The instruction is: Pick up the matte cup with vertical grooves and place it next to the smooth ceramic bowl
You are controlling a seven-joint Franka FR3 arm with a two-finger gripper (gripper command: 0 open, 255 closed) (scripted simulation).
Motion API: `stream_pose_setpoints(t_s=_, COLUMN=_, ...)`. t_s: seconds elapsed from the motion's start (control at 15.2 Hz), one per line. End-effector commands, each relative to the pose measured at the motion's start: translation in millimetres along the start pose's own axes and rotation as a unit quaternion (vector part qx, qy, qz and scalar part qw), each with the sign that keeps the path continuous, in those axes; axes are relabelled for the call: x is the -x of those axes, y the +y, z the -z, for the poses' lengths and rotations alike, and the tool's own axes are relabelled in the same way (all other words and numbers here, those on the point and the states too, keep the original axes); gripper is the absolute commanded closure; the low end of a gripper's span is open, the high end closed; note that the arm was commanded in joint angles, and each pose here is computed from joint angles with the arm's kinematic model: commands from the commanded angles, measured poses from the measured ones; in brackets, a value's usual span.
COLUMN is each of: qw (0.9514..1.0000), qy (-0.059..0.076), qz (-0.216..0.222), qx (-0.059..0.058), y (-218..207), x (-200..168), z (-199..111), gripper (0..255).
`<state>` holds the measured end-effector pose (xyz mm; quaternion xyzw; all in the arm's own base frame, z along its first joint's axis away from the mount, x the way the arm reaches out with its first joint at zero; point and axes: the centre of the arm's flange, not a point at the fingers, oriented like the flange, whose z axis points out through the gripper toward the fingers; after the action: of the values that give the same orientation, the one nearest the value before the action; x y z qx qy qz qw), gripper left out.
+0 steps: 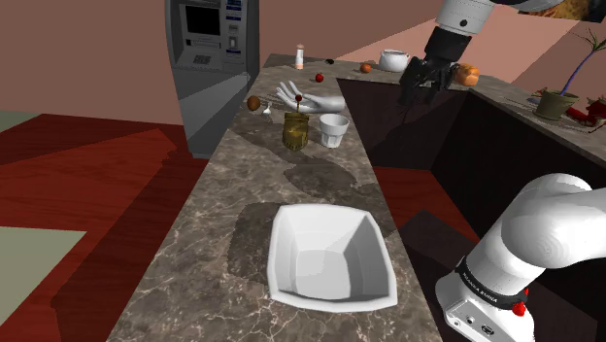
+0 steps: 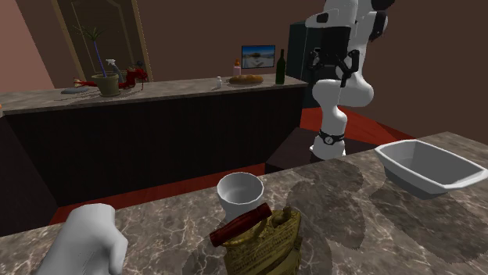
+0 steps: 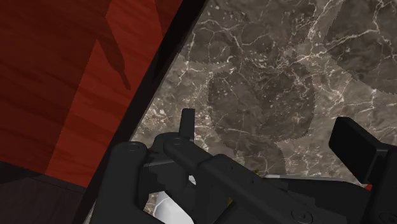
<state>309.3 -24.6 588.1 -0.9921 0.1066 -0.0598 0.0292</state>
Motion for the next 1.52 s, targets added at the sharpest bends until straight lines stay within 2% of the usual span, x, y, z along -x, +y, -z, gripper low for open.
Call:
stream_pose_setpoints(t_s=0.0, qw=1.0000, qy=0.000, qz=0.000, qx=0.000, y=0, x=0, z=0, gripper=0)
stream_pose_setpoints(t_s=0.73, qw=0.9987, qy=-0.024, qz=0.017, qx=0.042, y=-18, x=-129, z=-79, gripper=0)
stream_pose_setpoints(t_s=1.45, qw=0.9948, qy=-0.047, qz=0.034, qx=0.084, y=-34, x=-254, z=-165, gripper=0)
